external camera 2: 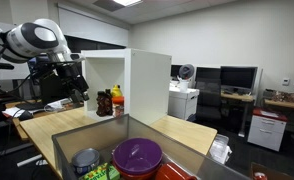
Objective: Put the canned food in the white shelf
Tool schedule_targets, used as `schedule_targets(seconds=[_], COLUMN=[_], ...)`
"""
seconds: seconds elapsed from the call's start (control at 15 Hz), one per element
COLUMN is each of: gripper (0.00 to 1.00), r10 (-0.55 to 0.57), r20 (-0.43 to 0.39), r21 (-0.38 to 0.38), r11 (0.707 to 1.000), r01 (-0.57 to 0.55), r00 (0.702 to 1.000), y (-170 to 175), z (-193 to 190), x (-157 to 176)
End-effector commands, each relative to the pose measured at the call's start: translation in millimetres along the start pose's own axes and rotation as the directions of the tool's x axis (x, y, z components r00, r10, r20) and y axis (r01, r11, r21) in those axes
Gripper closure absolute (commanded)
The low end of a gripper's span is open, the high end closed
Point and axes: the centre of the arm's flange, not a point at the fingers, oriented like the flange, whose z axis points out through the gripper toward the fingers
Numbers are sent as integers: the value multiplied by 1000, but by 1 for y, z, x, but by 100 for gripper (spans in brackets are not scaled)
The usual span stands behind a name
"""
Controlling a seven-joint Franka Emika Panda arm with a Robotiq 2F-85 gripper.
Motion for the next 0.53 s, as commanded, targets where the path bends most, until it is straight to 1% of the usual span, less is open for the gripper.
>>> schedule_targets(seconds=[0.0,0.2,0.47], gripper=[0,0,0], r10=[9,28,28], r20=[-11,-38,-41], r21=[-3,-11,-12], r11=[1000,1000,1000], r01=[-9,-29,-29], r00=[1000,999,999], y=[2,6,6], z=[-3,-14,-15], x=[1,3,3])
